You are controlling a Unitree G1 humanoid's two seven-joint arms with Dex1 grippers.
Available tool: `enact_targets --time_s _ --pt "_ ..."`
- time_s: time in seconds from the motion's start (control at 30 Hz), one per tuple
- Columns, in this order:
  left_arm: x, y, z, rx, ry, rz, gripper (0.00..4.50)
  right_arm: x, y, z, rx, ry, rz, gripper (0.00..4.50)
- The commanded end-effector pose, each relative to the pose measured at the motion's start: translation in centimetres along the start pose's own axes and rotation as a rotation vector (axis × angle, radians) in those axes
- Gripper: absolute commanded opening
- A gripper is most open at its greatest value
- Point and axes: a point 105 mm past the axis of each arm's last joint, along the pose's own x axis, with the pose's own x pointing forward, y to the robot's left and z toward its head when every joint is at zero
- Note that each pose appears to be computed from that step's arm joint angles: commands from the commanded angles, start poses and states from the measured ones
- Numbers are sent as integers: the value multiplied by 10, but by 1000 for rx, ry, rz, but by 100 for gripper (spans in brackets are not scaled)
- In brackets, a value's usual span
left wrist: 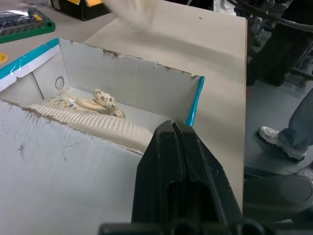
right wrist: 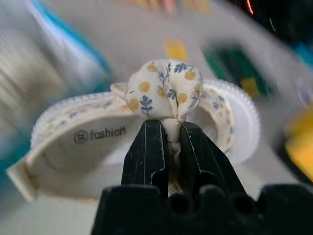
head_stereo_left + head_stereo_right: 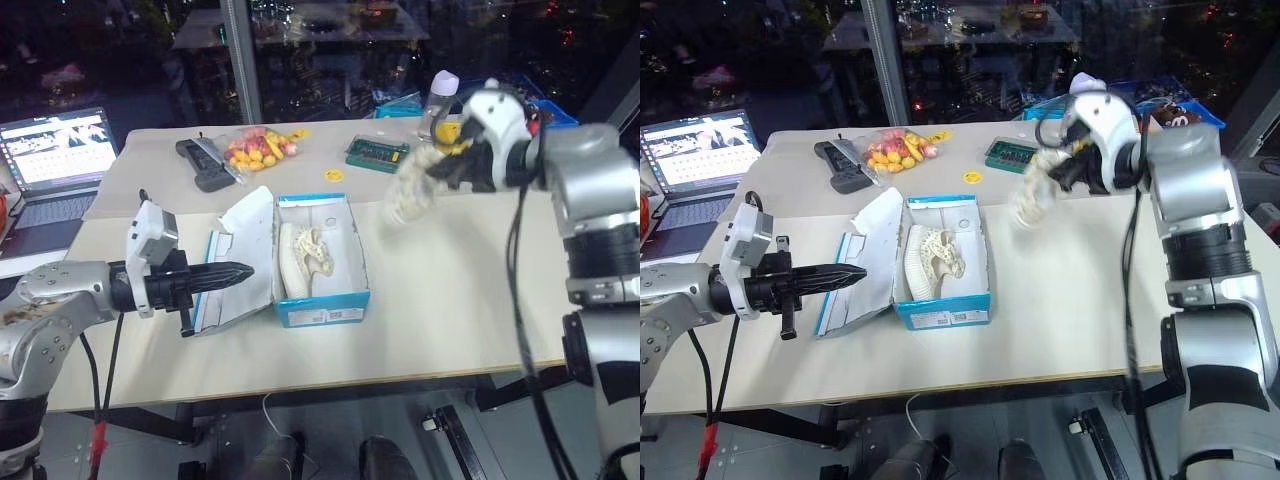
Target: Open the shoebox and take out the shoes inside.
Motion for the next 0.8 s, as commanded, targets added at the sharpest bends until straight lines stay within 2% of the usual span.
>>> enact_targets --time_s 0.03,0.1,0.2,0.27,0.3,0.47,0.5,0.63,0.73,0.8 --pt "2 -6 7 18 -18 -21 0 11 -3 -33 -102 101 -42 1" --pt "3 -7 7 15 -20 -23 0 17 0 -54 -91 152 -41 1" --pt "3 -7 8 14 -20 -23 0 18 -4 -59 -73 152 -56 1" --pt "2 -6 8 11 -18 -21 0 14 -9 -54 -62 133 -74 99" --pt "2 -6 8 10 -17 -20 0 10 -10 -48 -61 111 -60 116" --pt "3 -7 8 5 -22 -22 0 -12 -17 -1 -195 25 -69 301" --pt "3 -7 8 4 -22 -22 0 -18 -15 11 -216 -1 -54 322" --pt "3 -7 8 3 -22 -21 0 -38 5 54 -285 -121 64 322" --pt "3 -7 9 6 -24 -18 0 -46 51 109 -314 -330 255 322" --pt "3 -7 10 6 -26 -17 0 -40 77 127 -299 -401 345 322"
